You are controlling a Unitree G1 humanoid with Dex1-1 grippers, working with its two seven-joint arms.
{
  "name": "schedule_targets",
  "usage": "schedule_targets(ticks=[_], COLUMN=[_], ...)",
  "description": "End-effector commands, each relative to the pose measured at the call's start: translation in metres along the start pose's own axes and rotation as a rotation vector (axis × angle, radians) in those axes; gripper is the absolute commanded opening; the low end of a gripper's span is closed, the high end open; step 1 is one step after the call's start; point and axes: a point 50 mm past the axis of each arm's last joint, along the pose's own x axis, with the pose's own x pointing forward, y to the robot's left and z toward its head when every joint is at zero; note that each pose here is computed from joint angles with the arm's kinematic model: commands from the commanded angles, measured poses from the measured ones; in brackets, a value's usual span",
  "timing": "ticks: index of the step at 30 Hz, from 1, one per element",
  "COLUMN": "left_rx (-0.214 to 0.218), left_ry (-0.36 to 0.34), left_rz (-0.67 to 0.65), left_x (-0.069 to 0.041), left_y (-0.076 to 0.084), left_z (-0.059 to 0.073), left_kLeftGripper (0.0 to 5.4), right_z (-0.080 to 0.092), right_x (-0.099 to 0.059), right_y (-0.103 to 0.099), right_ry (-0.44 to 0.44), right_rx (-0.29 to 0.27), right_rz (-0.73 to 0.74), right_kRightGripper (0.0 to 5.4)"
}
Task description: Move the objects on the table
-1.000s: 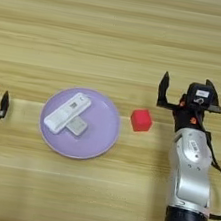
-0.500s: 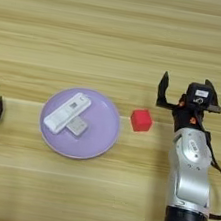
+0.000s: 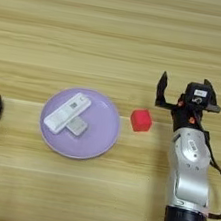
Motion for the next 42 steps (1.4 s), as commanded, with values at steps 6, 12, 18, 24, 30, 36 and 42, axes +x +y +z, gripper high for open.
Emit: schedule_targets(ticks=[6,12,18,24,30,36,42], left_rx=[-0.109,-0.118,-0.120,-0.120,-0.124,-0.118,-0.112], left_ry=[0.187,0.214,0.213,0.204,0.196,0.182,0.172], left_rz=[-0.013,-0.016,-0.018,-0.021,-0.024,-0.035,-0.043], left_x=[-0.003,-0.002,-0.002,-0.002,-0.002,-0.003,-0.004], left_y=[0.001,0.003,0.003,0.002,0.002,0.002,0.000], left_z=[-0.029,-0.033,-0.033,-0.032,-0.031,-0.029,-0.028], left_kLeftGripper=[5.38,4.67,4.09,3.43,2.83,2.31,1.76], right_z=[0.004,0.005,0.005,0.005,0.005,0.005,0.004], right_x=[0.004,0.004,0.005,0.005,0.005,0.005,0.005], right_y=[0.001,0.001,0.001,0.001,0.001,0.001,0.001], right_ry=[-0.011,-0.013,-0.014,-0.014,-0.015,-0.014,-0.012], right_rx=[0.010,0.012,0.011,0.012,0.011,0.011,0.011], right_rz=[0.003,0.002,0.002,0.001,0.001,0.002,0.003], right_kRightGripper=[5.40,5.40,5.40,5.40,5.40,5.40,5.40])
